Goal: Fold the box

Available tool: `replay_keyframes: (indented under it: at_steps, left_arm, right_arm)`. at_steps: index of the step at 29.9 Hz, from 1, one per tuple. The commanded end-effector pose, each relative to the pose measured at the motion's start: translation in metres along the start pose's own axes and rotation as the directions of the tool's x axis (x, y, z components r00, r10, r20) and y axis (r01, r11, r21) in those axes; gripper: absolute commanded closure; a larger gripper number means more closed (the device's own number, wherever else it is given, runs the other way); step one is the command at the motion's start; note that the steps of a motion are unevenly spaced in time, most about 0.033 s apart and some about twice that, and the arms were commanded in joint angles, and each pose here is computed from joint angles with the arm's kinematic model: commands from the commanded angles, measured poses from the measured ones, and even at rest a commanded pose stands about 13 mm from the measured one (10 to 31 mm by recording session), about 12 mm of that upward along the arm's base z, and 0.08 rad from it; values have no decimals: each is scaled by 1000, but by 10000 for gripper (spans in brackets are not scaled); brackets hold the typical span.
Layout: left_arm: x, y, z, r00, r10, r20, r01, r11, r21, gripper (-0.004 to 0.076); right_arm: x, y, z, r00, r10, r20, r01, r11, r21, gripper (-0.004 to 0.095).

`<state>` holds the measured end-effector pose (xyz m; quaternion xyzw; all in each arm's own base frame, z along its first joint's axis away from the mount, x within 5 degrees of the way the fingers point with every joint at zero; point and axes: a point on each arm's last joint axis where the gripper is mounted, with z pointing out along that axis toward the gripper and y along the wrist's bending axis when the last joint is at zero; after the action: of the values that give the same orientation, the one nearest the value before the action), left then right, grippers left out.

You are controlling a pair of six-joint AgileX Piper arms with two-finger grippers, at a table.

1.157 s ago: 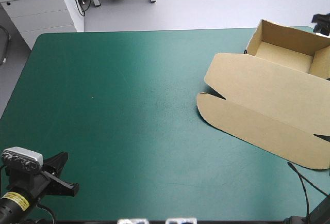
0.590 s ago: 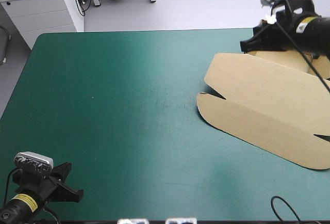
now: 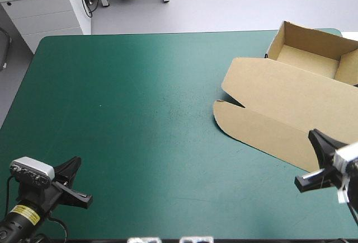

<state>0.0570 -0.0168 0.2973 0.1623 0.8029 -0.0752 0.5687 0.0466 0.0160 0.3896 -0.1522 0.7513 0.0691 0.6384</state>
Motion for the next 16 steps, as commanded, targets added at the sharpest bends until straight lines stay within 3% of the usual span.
replay_keyframes:
  at_steps: [1,7,16]
  left_arm:
    - [-14,1,-12,989,5,147,-5,1000,3,731]
    - [-4,3,-40,973,-14,232,15,1000,-1,731]
    - [16,5,-57,979,-34,199,35,999,-6,731]
  right_arm:
    - [16,2,-11,995,30,95,-31,1000,6,927]
    - [45,5,-13,998,37,41,-37,999,-2,927]
    - [65,7,-4,999,29,-41,-30,999,-16,927]
